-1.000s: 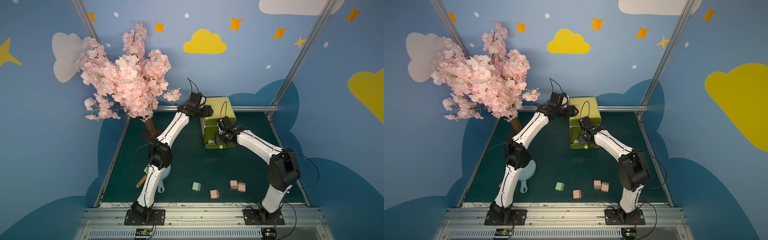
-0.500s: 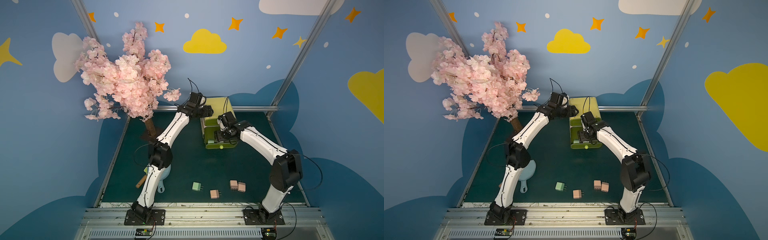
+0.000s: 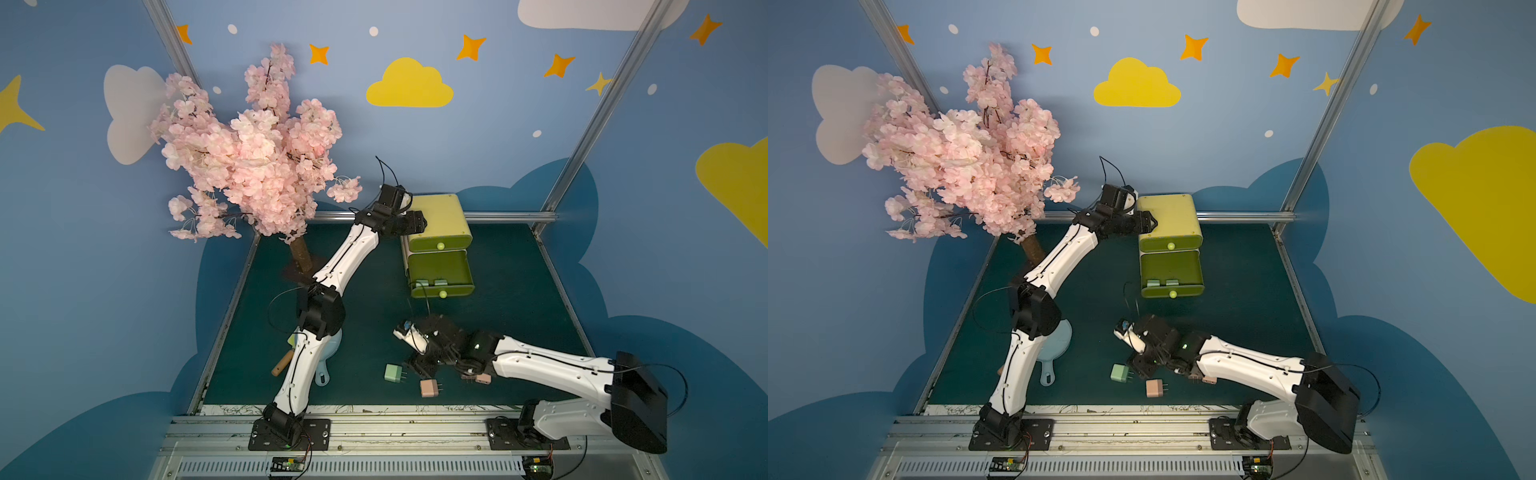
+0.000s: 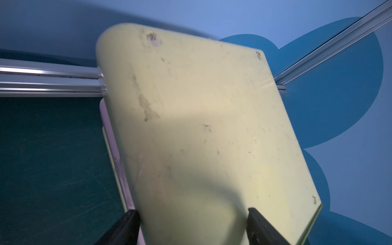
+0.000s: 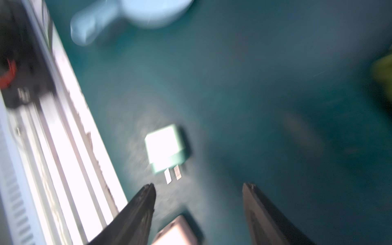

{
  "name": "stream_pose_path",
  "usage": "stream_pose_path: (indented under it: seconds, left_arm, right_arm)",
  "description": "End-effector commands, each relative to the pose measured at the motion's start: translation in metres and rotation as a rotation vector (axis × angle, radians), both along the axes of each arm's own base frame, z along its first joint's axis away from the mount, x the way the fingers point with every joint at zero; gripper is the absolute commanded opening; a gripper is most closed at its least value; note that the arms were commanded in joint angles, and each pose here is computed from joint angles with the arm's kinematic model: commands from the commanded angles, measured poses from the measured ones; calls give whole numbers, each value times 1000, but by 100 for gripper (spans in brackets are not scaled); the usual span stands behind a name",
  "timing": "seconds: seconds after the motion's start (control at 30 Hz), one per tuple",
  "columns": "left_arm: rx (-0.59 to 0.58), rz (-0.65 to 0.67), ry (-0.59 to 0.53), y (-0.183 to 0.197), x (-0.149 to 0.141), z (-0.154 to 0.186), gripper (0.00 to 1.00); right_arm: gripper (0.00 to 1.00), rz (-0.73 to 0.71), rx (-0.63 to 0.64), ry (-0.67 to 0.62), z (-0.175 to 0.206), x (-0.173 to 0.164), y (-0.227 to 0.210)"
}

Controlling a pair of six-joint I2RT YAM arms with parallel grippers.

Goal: Place the plugs into the drawer by color
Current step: Pick up the plug from the center of the board.

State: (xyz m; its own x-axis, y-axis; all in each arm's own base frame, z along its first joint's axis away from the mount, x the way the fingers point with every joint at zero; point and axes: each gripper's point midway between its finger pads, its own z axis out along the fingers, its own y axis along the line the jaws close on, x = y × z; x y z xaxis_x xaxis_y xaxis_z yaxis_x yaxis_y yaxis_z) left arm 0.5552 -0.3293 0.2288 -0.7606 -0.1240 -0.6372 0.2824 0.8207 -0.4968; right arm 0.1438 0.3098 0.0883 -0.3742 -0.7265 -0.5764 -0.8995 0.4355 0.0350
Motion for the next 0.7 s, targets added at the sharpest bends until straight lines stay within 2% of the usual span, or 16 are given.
stream_pose_path:
  seconds: [0.0, 0.13, 0.4, 0.57, 0.67]
  left_arm:
    - [61, -24, 60, -2, -9, -27, 80]
    - [59, -27, 63, -3, -10, -27, 80]
    - [63, -30, 55, -5, -12, -24, 80]
    - [61, -35, 55, -7, -13, -25, 80]
    - [61, -34, 57, -7, -12, -26, 80]
  right_arm:
    - [70, 1, 64, -63, 5, 3, 33]
    - [70, 67, -63, -47, -23, -8, 50]
    - [72, 98, -123, -23, -48, -10, 64]
    - [60, 97, -153, -5, -60, -10, 64]
    - [48, 89, -151, -7, -57, -10, 63]
